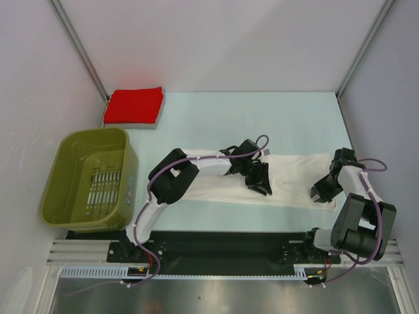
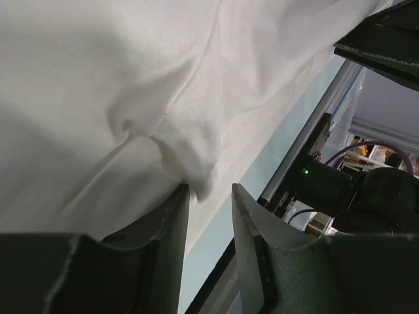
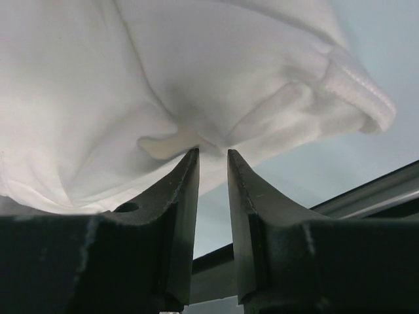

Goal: Fold and stack the t-shirts
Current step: Fold the tshirt

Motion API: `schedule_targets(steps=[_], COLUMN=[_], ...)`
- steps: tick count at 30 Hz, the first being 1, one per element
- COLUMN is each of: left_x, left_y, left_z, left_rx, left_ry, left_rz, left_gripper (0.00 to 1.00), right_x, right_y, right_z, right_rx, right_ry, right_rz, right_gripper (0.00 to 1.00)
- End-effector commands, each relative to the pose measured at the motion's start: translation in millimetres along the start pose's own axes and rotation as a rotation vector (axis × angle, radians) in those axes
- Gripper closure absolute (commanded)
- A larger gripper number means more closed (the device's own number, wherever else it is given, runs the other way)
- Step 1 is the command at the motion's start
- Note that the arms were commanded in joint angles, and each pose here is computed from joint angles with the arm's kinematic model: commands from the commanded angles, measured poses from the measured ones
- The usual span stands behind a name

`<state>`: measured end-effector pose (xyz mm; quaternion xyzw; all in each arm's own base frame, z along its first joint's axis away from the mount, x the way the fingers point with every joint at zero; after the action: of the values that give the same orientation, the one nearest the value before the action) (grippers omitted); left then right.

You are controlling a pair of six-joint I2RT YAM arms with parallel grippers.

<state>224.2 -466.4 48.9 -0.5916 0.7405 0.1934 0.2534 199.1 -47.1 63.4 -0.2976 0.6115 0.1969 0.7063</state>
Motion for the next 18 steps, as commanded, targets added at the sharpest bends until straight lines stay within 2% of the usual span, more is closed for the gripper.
schedule_targets(steps=[1,4,8,18], left_x=[-1,-1,0,2], left_y=[-6,-6,-4,-5], left_z=[-17,-20,-21,-22], left_rx=[0.033,0.037,0.040,0.042], left_ry=[0.027,0.033,0.033,0.039], left_rz=[-0.026,-0.024,-0.020,-0.017], left_gripper=[0.62,0.56,0.55,0.72], right_x=[3,2,0,2], right_y=[-3,1,5,10], right_z=[3,4,1,-4], right_rx=[-0.007,-0.001,0.009,0.012], right_ry=[-0.012,-0.008,0.014,0.064], right_rz=[-0.029,-0.018,-0.011,0.009], right_gripper=[0.72,0.72,0.71,0.71])
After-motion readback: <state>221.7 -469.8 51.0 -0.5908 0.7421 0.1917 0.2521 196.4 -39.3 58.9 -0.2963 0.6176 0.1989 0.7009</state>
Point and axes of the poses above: each gripper's point midway between its finger pads, its own x axis out along the fingers, its own z axis along the line the jaws close on, y = z × x, the point moved 3 cm from there along -x, back along the fingers, and after that the axes turned 8 degrees about -x, right-handed, at the moved point
